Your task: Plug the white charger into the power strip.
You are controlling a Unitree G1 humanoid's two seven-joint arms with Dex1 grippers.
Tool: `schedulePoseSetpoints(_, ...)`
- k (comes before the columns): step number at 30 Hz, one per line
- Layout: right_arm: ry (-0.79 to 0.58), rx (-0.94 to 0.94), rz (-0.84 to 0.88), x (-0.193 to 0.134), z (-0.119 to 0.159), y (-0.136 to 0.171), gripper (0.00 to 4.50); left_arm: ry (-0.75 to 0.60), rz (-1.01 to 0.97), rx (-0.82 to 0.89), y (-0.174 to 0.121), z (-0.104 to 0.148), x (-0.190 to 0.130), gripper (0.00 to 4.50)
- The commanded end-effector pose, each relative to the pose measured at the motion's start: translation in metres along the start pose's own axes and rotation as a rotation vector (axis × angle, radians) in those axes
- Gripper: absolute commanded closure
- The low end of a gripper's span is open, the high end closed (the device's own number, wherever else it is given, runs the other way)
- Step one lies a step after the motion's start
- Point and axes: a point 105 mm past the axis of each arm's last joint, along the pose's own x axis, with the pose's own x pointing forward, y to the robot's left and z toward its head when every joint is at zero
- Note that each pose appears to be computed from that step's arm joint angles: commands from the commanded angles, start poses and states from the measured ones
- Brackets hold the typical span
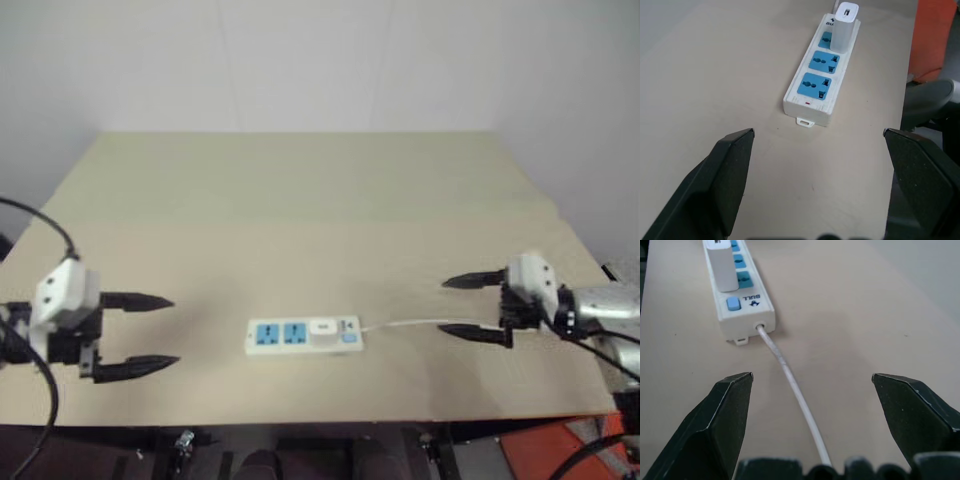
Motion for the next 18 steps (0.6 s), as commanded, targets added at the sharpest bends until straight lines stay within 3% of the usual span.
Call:
schedulePoseSetpoints(1, -0.019, -0.025, -0.021, -0.006, 0.011, -0.002, 0.05, -0.021, -0.011, 0.025, -0.006, 0.010, 0.000, 0.00)
schedulePoseSetpoints(18, -0.020, -0.025, -0.033, -0.005, 0.011, 0.000, 0.05, -0.049, -0.031, 0.034, -0.001, 0.022, 0.012, 0.00)
